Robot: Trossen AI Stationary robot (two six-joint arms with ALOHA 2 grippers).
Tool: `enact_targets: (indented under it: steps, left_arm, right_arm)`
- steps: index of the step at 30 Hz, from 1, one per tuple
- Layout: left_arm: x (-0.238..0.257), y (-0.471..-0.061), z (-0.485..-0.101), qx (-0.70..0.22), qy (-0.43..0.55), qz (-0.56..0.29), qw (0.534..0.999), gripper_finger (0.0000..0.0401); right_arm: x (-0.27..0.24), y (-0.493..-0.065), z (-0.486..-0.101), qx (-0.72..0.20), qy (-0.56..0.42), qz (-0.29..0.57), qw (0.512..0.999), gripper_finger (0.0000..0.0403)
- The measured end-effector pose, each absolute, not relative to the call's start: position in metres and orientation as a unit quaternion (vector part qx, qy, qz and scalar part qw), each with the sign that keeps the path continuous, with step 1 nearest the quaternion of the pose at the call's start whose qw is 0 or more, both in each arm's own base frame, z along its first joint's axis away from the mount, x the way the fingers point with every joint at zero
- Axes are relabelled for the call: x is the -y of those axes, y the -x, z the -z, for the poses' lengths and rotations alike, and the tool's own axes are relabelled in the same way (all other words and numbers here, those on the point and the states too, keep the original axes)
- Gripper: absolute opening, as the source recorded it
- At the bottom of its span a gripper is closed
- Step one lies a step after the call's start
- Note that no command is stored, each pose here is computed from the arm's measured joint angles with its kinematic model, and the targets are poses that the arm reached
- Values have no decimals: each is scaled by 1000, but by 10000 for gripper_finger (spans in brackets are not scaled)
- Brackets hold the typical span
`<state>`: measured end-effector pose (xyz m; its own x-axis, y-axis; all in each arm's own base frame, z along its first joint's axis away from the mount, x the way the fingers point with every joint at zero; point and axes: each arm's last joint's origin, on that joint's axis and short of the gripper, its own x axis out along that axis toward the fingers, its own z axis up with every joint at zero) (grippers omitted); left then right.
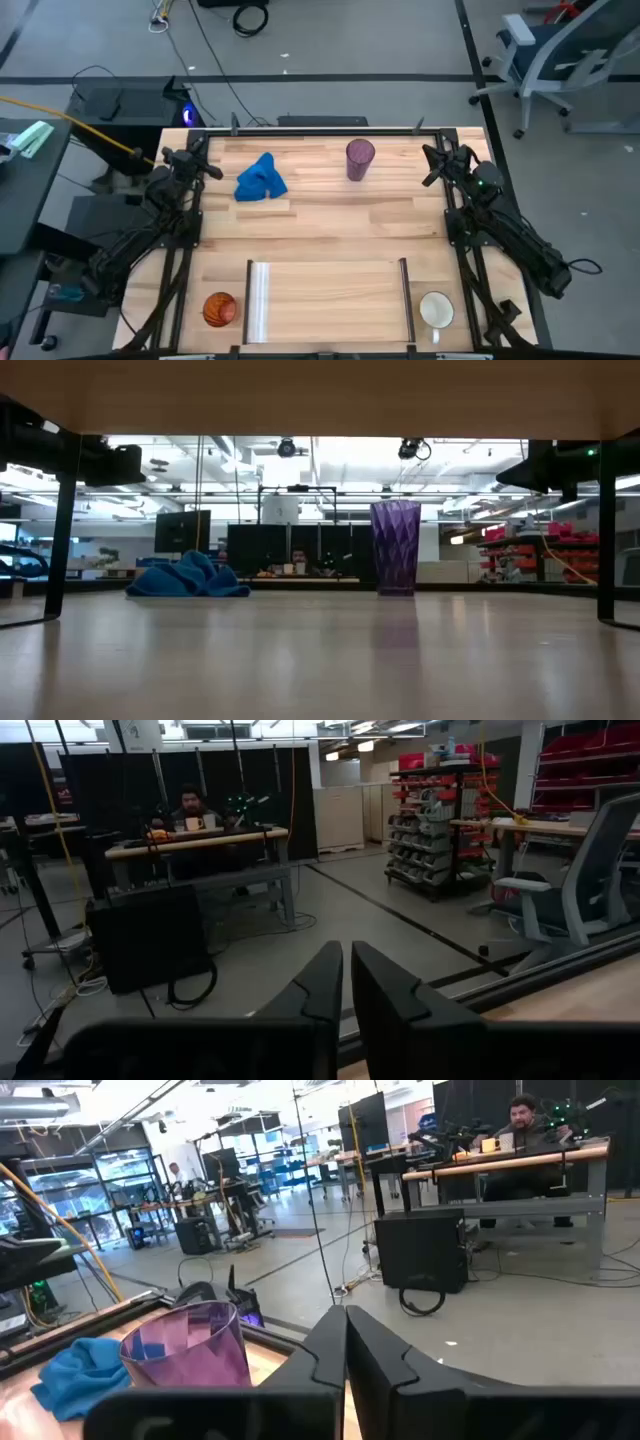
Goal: Stack small to large cups/mugs on shelf
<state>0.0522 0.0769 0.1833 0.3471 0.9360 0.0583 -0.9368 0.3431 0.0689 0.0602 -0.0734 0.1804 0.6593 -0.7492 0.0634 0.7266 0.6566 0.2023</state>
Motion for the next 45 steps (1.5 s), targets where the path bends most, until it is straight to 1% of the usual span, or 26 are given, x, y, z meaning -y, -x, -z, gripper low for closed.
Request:
enact_targets:
  steps: [9, 20, 31, 41, 45]
  left_arm:
    - [-77, -52, -183, 4, -45, -571, 819, 25]
    - [-77, -52, -183, 4, -45, -571, 819, 36]
    - [-77, -52, -183, 4, -45, -571, 819, 23]
    - [-77, -52, -183, 4, -45, -571, 819, 36]
    - [-77, -52, -183, 4, -45, -571, 819, 34]
  right_arm:
    - [73, -60, -180, 71, -80, 407, 907, 16]
    - [73, -60, -180, 70, -80, 407, 907, 16]
    - [73, -60, -180, 70, -80, 407, 907, 16]
    - [73, -60, -180, 70, -80, 407, 907, 16]
    - [73, -60, -180, 71, -80, 407, 907, 16]
